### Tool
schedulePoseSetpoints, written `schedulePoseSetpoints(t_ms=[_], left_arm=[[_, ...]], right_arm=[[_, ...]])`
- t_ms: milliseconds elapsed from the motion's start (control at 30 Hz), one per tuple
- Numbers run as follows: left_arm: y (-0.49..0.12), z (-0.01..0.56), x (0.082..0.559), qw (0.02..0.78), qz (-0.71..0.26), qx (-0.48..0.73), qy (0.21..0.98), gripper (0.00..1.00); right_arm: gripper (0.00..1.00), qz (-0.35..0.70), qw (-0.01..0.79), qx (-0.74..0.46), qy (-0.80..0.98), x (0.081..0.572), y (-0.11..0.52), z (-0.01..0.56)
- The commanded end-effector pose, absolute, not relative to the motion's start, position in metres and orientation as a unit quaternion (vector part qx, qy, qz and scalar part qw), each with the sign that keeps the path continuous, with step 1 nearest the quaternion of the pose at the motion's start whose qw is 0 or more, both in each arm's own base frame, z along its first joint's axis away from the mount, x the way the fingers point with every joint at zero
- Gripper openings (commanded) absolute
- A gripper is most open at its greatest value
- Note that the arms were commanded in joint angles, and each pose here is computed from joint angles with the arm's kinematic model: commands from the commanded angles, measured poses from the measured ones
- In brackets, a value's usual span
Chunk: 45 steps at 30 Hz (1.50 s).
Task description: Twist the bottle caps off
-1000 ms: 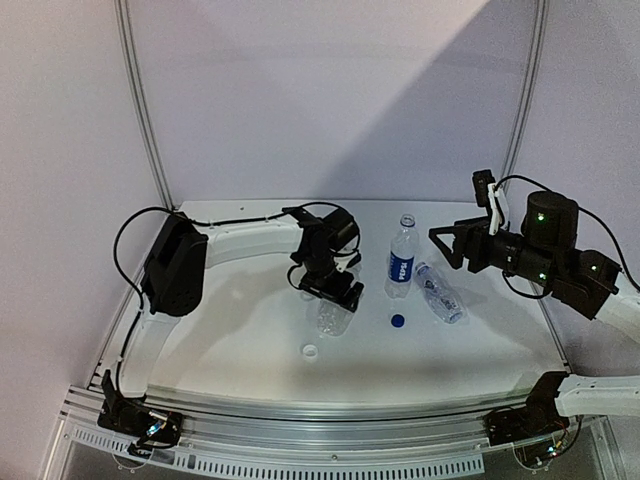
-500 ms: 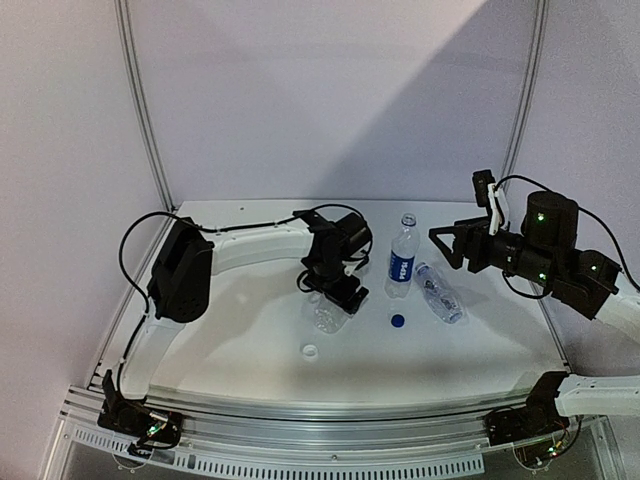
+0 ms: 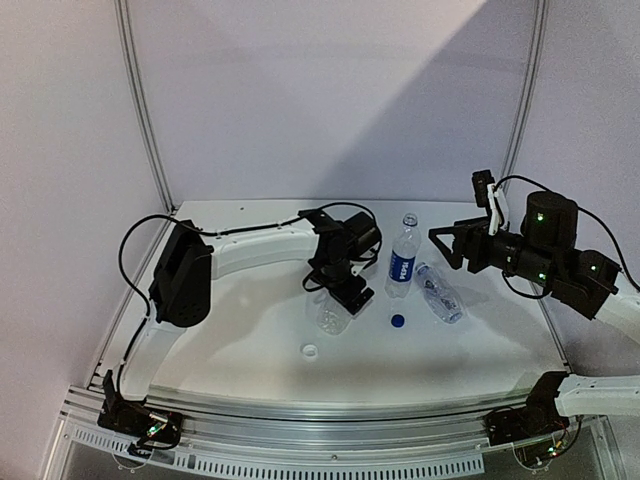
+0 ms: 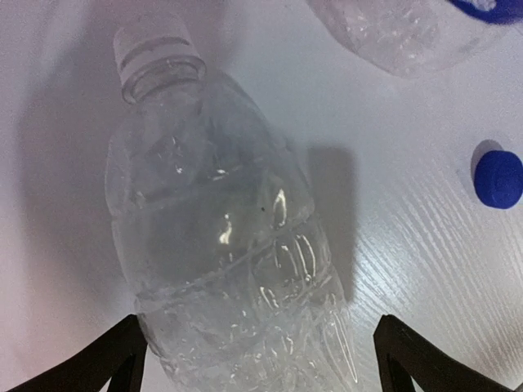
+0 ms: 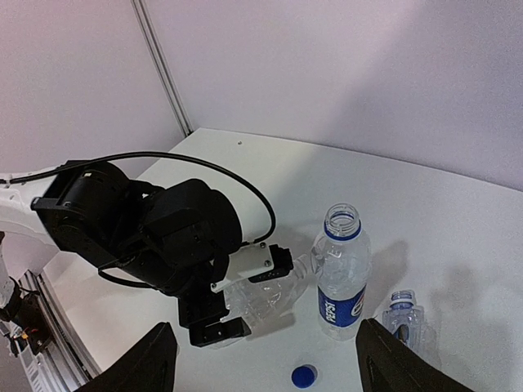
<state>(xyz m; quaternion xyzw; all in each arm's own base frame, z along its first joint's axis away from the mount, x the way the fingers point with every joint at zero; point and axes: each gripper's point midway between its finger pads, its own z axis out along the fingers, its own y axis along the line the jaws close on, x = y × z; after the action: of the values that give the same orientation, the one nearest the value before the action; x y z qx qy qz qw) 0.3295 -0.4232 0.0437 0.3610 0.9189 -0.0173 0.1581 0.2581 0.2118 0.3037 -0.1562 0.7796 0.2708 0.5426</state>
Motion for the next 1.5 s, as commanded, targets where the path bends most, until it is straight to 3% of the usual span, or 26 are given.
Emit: schedulePoseSetpoints(t_ms=[0, 700, 1033, 1467], left_arm=[[-0.417, 0.029, 0.336, 0.154, 0.016, 0.366, 0.918, 0.99], [-0.392, 0.002, 0.34, 0.133, 0.081, 0.382, 0.911, 0.99], [-0.385, 0.01, 0.33, 0.142, 0.055, 0.398, 0.904, 0.76], [-0.364, 0.111, 0.316, 0.272, -0.033, 0.379, 0.884, 0.4]], right_arm=[[0.77, 0.263, 0.535, -0.163, 0.786, 0.258, 0.213, 0.294], [0.77, 0.263, 0.531, -0.165, 0.789, 0.259, 0.215, 0.291], [0.77, 0.263, 0.531, -0.166, 0.788, 0.259, 0.215, 0.291], [0.76, 0.261, 0.533, -0.169, 0.787, 0.26, 0.215, 0.291]])
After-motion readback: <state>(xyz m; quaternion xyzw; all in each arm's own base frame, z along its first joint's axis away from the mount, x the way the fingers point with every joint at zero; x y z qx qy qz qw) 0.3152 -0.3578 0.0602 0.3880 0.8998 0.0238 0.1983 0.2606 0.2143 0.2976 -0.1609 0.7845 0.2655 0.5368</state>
